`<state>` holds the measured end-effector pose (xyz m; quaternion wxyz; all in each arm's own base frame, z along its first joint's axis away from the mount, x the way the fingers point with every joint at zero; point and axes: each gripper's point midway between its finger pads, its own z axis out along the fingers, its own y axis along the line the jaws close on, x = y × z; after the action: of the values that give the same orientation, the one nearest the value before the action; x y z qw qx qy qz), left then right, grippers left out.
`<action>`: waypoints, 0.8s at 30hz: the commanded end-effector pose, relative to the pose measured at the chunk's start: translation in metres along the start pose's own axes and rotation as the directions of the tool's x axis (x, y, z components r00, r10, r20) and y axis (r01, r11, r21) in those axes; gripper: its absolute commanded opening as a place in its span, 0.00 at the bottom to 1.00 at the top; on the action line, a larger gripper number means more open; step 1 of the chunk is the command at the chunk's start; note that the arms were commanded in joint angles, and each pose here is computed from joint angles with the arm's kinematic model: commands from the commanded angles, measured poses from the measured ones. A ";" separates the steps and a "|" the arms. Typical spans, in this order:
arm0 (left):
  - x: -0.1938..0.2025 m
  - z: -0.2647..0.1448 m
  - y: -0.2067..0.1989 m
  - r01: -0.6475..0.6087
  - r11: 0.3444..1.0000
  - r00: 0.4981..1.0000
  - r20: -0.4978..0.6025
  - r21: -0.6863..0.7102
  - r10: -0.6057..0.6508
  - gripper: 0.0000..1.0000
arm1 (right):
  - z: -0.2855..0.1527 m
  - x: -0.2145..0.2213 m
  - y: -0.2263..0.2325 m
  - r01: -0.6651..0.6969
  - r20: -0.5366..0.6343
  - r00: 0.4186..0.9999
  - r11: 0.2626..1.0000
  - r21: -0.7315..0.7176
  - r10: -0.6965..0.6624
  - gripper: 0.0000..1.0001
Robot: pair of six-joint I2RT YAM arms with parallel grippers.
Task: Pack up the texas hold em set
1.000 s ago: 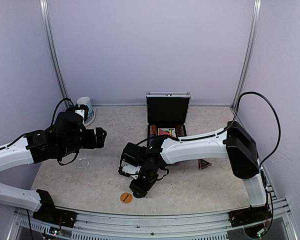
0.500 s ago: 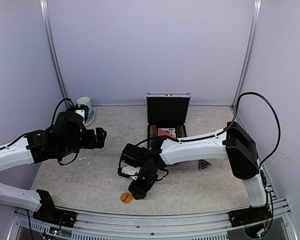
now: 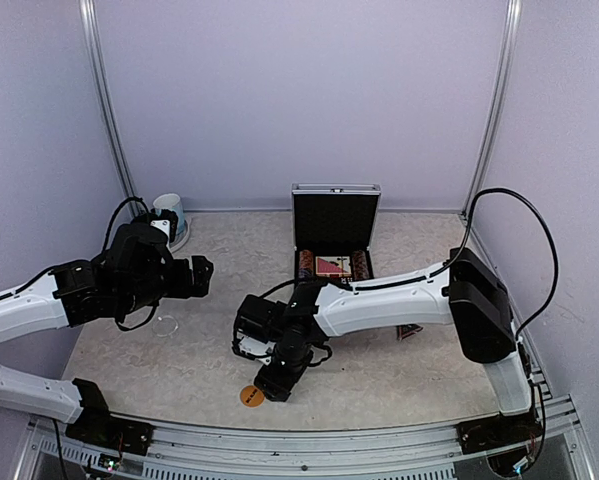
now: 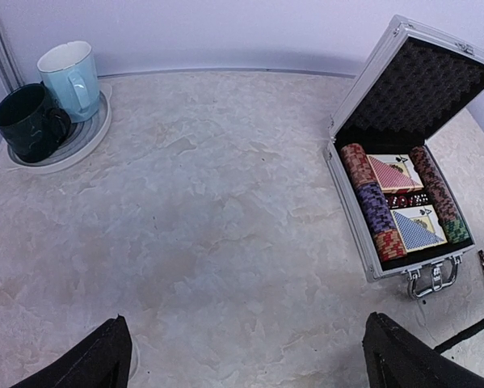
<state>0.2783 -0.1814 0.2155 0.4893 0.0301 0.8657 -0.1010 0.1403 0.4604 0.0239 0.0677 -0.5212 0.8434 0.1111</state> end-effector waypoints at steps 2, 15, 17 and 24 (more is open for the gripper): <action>-0.003 0.001 0.000 0.018 1.000 1.000 0.015 0.005 -0.018 0.99 | -0.007 -0.003 -0.002 0.007 -0.009 1.000 0.999 0.049 -0.006 0.69; 0.000 0.000 0.002 0.021 1.000 1.000 0.014 0.003 -0.021 0.99 | 0.000 0.001 0.025 0.051 -0.036 0.998 0.999 -0.014 -0.052 0.69; -0.001 0.000 0.003 0.021 1.000 1.000 0.015 0.003 -0.021 0.99 | 0.006 0.005 0.024 0.049 -0.053 0.997 0.999 -0.012 -0.050 0.69; 0.001 -0.001 0.004 0.022 1.000 1.000 0.014 0.003 -0.022 0.99 | 0.017 0.012 0.016 0.037 -0.073 0.997 0.999 0.007 -0.036 0.69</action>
<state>0.2776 -0.1804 0.2126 0.4876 0.0306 0.8669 -0.0993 0.1225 0.4722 0.0271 0.0609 -0.5390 0.8330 0.1089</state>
